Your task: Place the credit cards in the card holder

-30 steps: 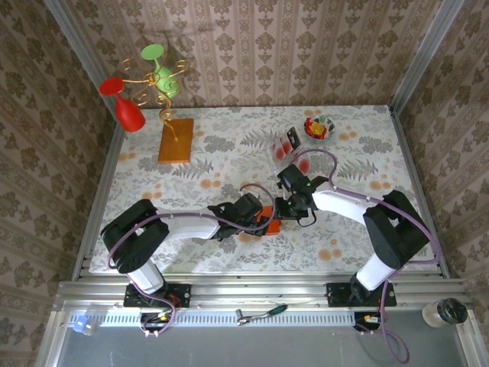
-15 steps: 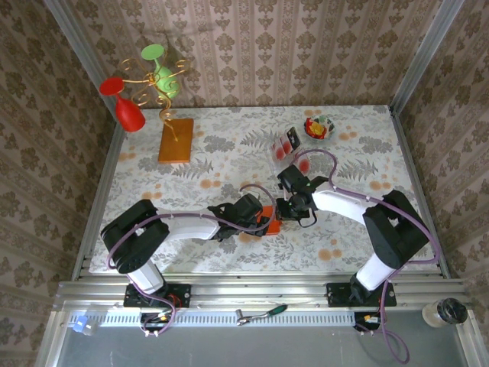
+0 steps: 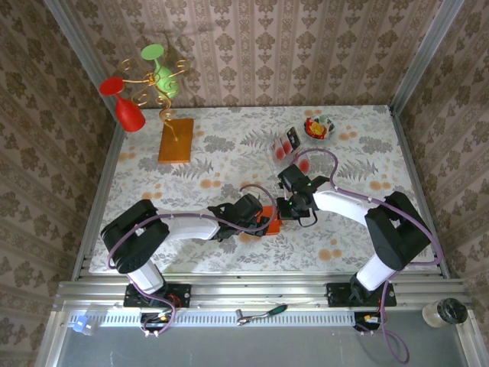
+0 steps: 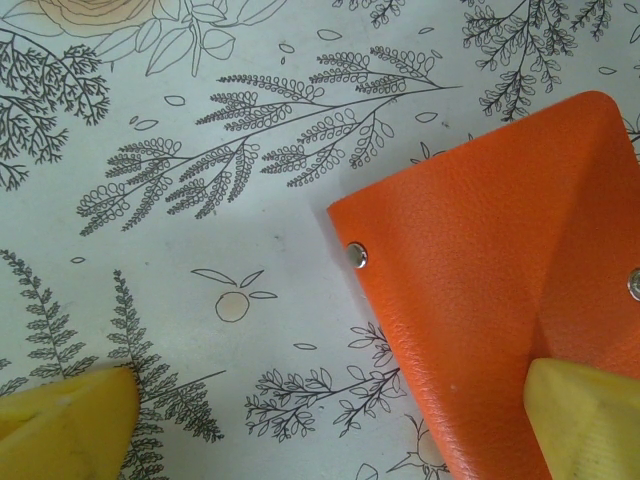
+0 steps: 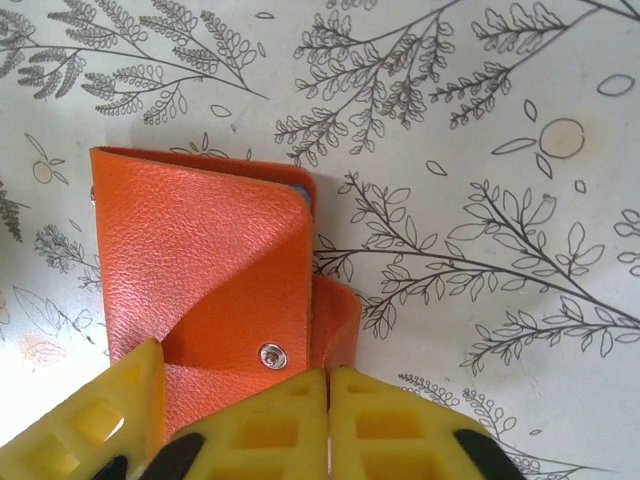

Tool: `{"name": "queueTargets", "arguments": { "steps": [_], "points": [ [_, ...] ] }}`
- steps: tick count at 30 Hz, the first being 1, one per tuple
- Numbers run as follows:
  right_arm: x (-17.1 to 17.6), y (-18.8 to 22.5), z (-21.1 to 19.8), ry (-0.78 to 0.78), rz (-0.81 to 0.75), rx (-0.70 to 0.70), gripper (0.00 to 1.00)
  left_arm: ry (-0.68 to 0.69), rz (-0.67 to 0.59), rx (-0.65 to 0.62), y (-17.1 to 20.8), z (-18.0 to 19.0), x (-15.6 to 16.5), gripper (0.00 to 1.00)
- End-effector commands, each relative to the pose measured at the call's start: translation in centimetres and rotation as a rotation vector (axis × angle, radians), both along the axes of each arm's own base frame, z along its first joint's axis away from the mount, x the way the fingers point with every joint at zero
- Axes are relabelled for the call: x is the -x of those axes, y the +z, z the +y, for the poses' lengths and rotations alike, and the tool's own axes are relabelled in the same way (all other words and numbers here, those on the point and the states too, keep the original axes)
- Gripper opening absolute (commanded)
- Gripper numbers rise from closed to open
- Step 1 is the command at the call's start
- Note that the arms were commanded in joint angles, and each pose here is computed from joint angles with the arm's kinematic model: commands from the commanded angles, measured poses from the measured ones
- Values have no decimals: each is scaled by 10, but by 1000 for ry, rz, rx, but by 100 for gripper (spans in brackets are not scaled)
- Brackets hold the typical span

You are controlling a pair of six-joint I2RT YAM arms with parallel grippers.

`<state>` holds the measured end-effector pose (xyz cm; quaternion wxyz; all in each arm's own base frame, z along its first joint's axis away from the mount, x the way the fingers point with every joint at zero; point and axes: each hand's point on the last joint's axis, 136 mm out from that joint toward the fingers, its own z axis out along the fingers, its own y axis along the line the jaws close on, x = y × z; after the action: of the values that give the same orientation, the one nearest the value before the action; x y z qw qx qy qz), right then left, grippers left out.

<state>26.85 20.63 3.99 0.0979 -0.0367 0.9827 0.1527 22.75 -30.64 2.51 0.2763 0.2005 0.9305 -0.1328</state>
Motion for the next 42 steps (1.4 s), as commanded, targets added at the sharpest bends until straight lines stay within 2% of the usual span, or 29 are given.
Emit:
{"name": "queueTargets", "arguments": {
  "steps": [1, 8, 15, 29, 42],
  "points": [
    [2, 4, -2, 8, 0, 3, 0, -27, 88, -102, -33, 19, 22, 100],
    [0, 6, 16, 10, 27, -98, 0, -27, 91, -103, -34, 20, 22, 100],
    [-1, 2, 27, 8, 46, -138, 0, -29, 91, -102, -35, 19, 22, 100],
    [6, -16, 30, 6, 86, -130, 0, -27, 92, -99, -35, 19, 22, 100],
    [30, -34, 18, -5, 124, -103, 0, -26, 93, -101, -36, 19, 22, 100]
  ]
}}
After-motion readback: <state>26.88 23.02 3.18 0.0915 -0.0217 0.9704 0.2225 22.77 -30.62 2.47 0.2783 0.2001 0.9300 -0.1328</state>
